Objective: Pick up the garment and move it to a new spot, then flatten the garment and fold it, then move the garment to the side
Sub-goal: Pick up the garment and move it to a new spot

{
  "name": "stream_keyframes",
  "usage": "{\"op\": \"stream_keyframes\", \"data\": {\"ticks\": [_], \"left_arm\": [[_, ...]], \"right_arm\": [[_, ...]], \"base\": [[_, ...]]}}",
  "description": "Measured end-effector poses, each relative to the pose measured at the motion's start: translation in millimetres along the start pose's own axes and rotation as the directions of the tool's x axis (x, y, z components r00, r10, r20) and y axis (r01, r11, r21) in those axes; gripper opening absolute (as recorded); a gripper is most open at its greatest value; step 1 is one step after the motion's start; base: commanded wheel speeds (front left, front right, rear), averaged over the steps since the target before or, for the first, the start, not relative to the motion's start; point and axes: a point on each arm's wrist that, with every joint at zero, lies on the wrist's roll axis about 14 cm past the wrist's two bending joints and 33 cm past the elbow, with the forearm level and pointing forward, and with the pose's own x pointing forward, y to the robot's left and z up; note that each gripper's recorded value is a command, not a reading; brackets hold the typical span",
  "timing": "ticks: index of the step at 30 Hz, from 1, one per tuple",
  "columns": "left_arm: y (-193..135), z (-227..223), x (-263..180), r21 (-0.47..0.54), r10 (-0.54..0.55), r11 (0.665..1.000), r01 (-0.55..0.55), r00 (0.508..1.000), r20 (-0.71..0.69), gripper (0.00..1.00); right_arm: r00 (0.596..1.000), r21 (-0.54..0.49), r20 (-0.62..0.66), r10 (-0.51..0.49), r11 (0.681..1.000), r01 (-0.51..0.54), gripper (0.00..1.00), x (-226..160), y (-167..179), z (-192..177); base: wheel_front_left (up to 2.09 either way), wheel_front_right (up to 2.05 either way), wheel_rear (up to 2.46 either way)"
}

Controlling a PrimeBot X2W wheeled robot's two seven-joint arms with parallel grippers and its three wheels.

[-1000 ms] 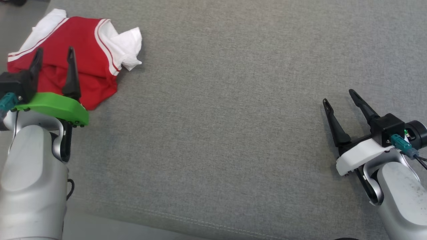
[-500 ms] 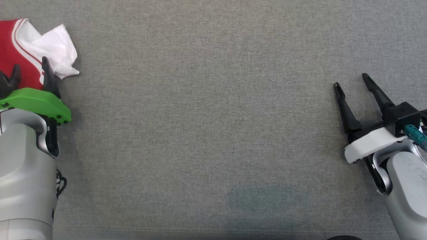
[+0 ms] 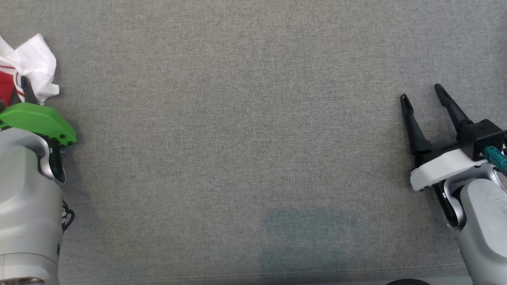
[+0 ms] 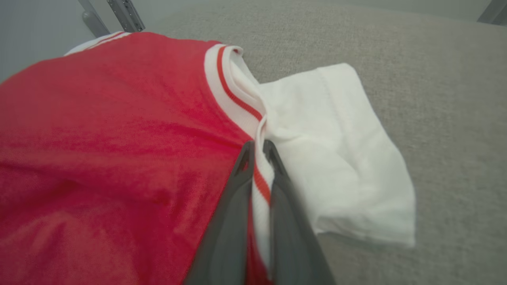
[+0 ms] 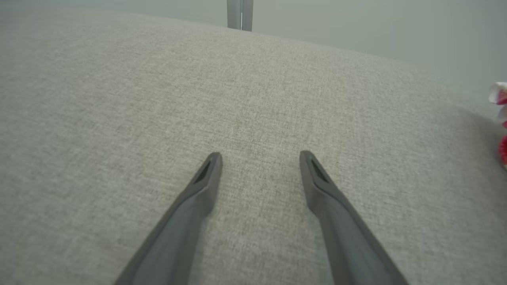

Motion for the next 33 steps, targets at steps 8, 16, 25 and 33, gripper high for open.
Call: {"op": "stream_keyframes", "data": {"ticks": [8,16,25,33], "left_arm": [[-81.0,32.7,-5.3,0.111,-0.264,0.961,0.253,0.959,0.101,0.0],[-226.8,34.1,-46.3,0.266,-0.625,0.767,0.584,0.774,0.103,0.0],[-387.4,2.6,-190.1,0.351,-0.964,0.255,0.901,0.266,0.016,0.0],[-416.6,-30.9,-247.8,0.291,-0.992,0.077,0.954,0.102,-0.074,1.0]], "right_arm": [[0.999,0.055,0.024,-0.029,0.998,0.027,1.0,-3.4,3.8,10.3],[0.992,0.115,0.028,-0.124,0.986,0.12,1.0,-23.2,-11.7,16.2],[0.955,0.146,0.007,-0.295,0.946,0.291,1.0,-69.2,-53.2,16.6],[0.915,0.163,0.005,-0.403,0.903,0.396,1.0,-109.4,-74.8,21.7]], "base": [[0.0,0.0,0.0],[0.0,0.0,0.0],[0.0,0.0,0.0],[0.0,0.0,0.0]]}}
